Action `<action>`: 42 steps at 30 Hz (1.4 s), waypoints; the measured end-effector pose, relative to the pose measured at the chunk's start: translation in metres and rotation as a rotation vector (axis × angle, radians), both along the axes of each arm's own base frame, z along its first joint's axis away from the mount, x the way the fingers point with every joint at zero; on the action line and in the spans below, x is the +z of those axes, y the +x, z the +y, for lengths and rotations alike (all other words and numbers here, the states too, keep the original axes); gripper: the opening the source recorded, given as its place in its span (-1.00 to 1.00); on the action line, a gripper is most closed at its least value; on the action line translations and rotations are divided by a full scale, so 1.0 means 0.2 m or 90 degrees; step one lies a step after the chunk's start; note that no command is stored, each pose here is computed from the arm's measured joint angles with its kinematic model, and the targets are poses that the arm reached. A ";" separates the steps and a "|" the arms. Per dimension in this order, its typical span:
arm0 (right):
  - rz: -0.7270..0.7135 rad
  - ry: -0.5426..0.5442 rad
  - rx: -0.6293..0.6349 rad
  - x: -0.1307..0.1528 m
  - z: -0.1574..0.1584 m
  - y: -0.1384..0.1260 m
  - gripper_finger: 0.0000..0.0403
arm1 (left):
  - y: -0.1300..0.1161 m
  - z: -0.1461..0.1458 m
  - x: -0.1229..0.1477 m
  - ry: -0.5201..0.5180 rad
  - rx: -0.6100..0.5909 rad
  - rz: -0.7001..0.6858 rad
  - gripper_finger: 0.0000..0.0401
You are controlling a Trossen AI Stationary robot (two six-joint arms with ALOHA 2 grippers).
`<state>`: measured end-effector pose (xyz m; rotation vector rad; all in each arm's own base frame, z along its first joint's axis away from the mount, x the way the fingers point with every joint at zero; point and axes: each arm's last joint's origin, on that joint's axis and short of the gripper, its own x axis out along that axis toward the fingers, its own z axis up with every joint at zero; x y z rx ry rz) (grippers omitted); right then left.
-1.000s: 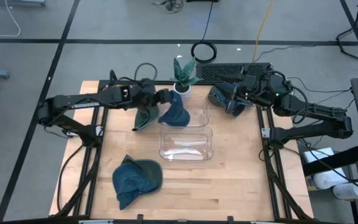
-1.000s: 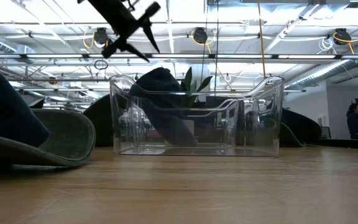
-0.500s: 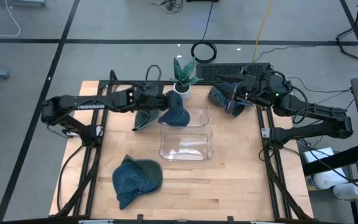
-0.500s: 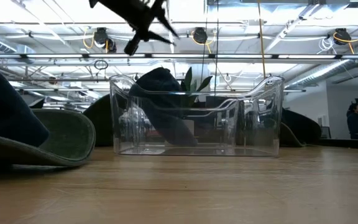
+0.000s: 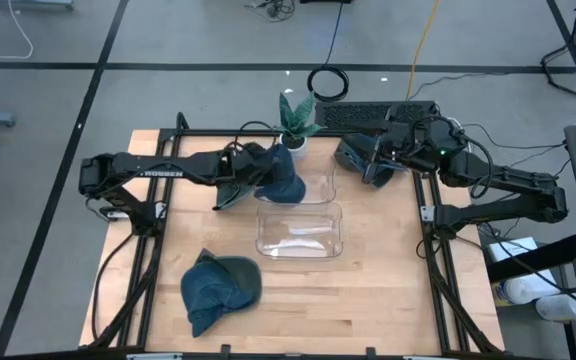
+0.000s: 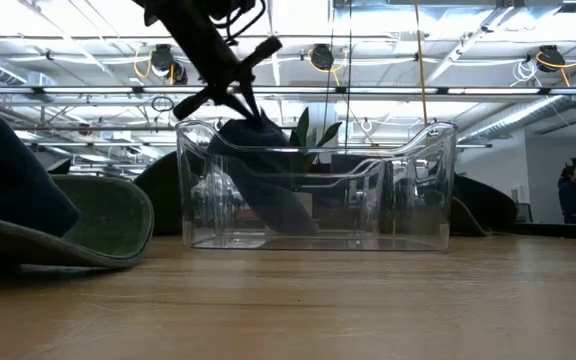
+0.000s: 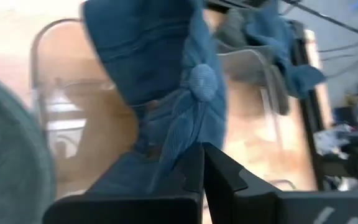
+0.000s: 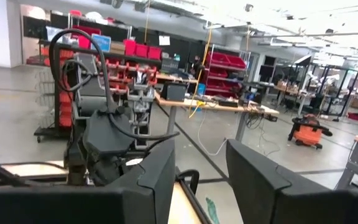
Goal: Pick & Place hat
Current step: Put the bottom right blue cap into the top transparent bin, then put the top blue cap into the top transparent bin
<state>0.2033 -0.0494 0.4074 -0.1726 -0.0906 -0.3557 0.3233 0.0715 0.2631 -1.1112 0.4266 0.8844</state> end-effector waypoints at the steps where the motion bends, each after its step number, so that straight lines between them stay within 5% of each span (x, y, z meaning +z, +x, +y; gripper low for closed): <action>1: 0.004 0.001 0.000 0.00 0.00 0.00 -0.35 | 0.00 0.00 -0.02 -0.005 0.004 0.012 -0.99; 10: 0.009 0.002 0.000 -0.01 0.00 0.00 -0.36 | 0.12 0.03 -0.24 -0.084 0.009 0.049 -0.99; 23: 0.009 0.002 0.000 -0.01 0.00 0.00 -0.36 | 0.18 0.03 -0.34 -0.134 -0.026 0.039 -1.00; 42: 0.009 0.002 0.000 -0.01 0.00 0.00 -0.36 | 0.06 0.04 0.03 -0.040 -0.131 -0.091 -0.86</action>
